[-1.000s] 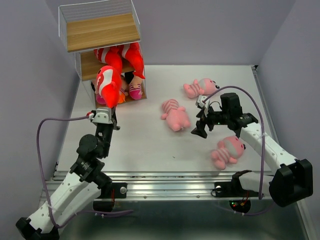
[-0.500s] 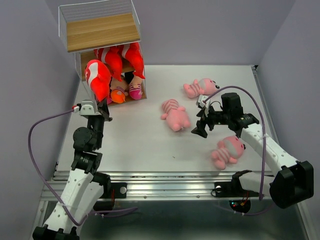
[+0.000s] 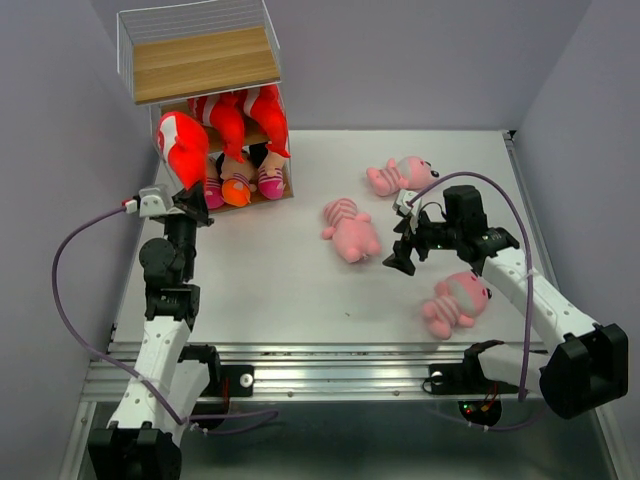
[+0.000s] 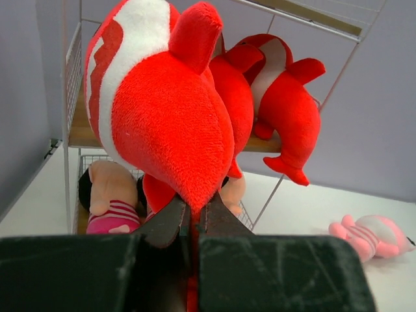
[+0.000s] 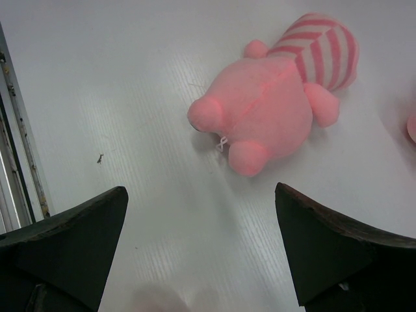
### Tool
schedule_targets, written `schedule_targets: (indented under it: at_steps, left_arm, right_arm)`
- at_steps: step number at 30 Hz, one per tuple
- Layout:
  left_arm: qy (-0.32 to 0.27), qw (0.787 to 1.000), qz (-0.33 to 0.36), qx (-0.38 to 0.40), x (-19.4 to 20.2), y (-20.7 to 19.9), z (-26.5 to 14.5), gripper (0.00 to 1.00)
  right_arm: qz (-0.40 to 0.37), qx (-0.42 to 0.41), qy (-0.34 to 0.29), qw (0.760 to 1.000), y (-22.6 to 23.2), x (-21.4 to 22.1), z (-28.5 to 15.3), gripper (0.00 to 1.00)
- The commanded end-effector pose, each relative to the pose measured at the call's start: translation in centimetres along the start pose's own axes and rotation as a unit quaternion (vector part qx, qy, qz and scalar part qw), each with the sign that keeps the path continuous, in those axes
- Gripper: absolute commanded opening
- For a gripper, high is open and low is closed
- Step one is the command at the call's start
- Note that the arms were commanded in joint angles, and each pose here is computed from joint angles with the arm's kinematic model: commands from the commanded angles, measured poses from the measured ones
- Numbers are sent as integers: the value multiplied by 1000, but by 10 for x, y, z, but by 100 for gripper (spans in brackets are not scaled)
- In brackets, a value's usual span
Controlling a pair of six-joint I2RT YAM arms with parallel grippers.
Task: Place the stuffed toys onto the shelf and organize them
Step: Place the stuffed toy onto shelf
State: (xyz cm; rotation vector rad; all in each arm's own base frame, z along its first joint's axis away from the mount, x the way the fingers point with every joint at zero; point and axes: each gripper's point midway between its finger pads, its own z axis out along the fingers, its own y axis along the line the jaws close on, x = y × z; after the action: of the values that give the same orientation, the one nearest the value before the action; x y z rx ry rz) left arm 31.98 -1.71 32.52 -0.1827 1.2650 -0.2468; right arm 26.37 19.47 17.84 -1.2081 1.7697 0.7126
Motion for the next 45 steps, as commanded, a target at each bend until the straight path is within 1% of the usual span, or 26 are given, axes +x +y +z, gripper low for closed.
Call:
schedule_targets:
  at_steps: [1, 7, 14, 24, 33, 45]
  left_arm:
    - [-89, 995, -26, 39, -55, -13, 6, 0]
    - [-102, 993, -42, 39, -58, -3, 10, 0]
    - [-96, 993, -60, 43, -52, 6, 19, 0]
    - [-78, 993, -69, 63, -40, 6, 26, 0]
    - [-95, 990, -85, 55, -46, 19, 37, 0]
    - [-119, 984, -117, 65, -55, 24, 53, 0]
  right_arm:
    - [-23, 8, -15, 1000, 0, -9, -2, 100]
    - [-25, 10, -15, 1000, -1, -8, -2, 100]
    - [-24, 11, -14, 1000, -1, -7, -2, 100]
    - [-23, 12, -11, 1000, -2, -6, -1, 100]
    - [-23, 13, -9, 1000, -2, -4, -1, 100]
    - [-22, 13, -5, 1000, -3, -1, 0, 100]
